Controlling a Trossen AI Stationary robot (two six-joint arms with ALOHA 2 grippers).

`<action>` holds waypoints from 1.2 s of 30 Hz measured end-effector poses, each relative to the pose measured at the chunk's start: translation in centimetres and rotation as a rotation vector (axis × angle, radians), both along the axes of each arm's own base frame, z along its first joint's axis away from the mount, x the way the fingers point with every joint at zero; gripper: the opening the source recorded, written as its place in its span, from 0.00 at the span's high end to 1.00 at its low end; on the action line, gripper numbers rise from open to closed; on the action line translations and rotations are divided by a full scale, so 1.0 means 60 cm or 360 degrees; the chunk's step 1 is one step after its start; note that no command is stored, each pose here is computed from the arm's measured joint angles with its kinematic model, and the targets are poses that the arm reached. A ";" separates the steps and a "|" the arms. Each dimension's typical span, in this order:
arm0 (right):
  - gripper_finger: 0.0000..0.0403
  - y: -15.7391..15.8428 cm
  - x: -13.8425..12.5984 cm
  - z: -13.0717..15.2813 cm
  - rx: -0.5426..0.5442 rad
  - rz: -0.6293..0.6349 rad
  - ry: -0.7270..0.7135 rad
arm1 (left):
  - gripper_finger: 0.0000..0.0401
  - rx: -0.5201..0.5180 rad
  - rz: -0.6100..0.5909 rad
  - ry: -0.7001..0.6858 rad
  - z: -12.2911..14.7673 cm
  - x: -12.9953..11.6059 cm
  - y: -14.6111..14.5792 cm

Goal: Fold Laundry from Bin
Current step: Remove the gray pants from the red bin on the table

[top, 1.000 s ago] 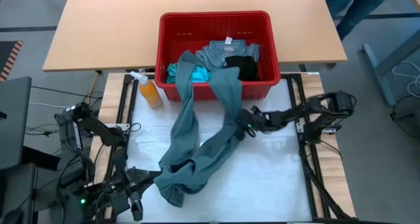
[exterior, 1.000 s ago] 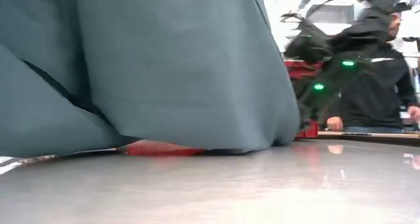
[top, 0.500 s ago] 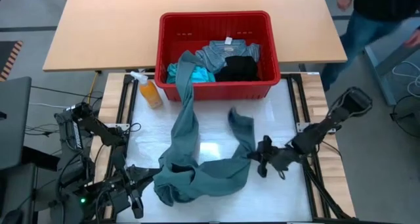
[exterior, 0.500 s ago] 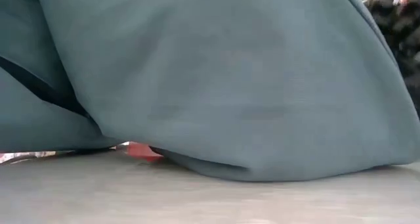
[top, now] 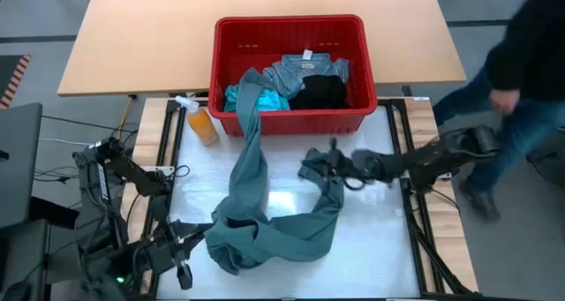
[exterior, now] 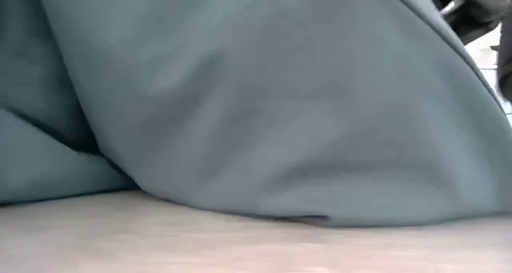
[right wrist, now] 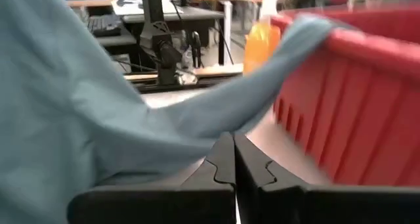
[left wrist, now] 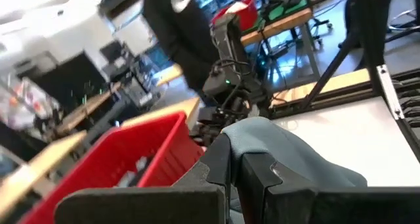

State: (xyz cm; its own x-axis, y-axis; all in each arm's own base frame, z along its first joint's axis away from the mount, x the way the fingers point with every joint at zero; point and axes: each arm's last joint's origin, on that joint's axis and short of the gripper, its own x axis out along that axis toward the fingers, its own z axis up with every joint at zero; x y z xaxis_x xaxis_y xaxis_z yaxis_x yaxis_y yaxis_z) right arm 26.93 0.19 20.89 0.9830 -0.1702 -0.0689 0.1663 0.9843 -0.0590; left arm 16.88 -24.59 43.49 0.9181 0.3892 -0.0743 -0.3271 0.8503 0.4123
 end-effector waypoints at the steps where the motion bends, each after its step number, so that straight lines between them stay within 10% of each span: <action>1: 0.95 -0.006 0.013 -0.002 -0.0117 0.0045 0.0000 | 1.00 -0.0045 0.0019 -0.0005 -0.007 0.000 0.006; 9: 0.86 -0.046 0.137 0.017 -0.0568 0.0030 0.0239 | 1.00 -0.0398 0.0230 0.0093 -0.048 0.025 0.071; 22: 0.65 -0.055 0.212 -0.003 -0.1988 -0.0174 0.0913 | 1.00 -0.0498 0.0382 0.0464 -0.072 0.068 0.124; 36: 0.44 -0.088 0.249 -0.041 -0.2683 -0.0215 0.0875 | 1.00 -0.0455 0.0368 0.0517 -0.073 0.071 0.127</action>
State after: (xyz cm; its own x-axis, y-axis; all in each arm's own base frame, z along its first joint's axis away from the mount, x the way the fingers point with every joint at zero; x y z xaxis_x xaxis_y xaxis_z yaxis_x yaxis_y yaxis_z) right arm 41.88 -5.11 18.42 0.8836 -0.4668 -0.0354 -0.1516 -0.2138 -0.9650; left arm 21.13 -16.98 39.13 0.7217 0.5024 -0.4761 -0.4140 0.8646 0.2848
